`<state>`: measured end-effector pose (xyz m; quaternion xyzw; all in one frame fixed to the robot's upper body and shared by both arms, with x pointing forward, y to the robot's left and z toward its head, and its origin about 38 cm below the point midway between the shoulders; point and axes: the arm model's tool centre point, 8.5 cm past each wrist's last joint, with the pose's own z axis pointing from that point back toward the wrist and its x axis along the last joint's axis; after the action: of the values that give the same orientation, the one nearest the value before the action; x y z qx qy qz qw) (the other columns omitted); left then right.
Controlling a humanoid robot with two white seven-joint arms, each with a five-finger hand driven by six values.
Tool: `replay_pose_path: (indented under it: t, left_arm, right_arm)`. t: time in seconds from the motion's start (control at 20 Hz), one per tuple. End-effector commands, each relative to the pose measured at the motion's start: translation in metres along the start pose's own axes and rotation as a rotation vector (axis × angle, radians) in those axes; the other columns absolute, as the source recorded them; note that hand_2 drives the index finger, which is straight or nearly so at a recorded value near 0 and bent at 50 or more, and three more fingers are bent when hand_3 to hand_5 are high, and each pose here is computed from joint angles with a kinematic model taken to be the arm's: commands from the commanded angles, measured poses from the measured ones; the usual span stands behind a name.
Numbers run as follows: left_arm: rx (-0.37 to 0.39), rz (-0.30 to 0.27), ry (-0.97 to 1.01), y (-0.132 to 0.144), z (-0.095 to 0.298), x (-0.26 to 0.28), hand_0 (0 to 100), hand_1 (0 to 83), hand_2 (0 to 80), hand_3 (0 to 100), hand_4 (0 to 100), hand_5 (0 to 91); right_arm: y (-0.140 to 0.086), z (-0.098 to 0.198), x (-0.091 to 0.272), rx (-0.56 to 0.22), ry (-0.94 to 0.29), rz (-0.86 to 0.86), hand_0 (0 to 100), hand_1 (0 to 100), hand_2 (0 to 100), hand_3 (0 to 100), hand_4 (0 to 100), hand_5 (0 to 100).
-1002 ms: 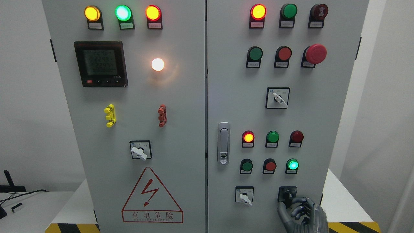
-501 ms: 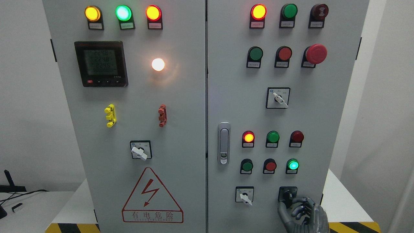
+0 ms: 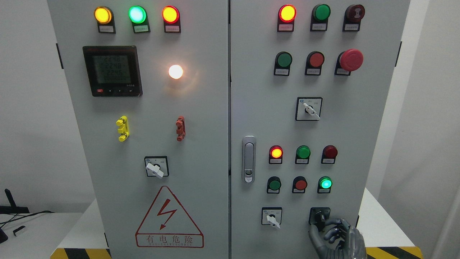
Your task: Trip black knob to open circuit
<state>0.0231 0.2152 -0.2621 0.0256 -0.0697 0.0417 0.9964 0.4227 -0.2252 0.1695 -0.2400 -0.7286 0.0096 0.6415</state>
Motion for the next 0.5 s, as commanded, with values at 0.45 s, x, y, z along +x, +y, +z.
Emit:
replay_pose_path:
  t: [0.45]
  left_arm:
    - [-0.005, -0.03, -0.002, -0.0002, -0.0001, 0.0004, 12, 38.9, 0.0, 0, 0, 0.0]
  right_arm:
    - [-0.0089, -0.0022, -0.0014, -0.03, -0.003, 0.029, 28, 79, 46, 75, 80, 94]
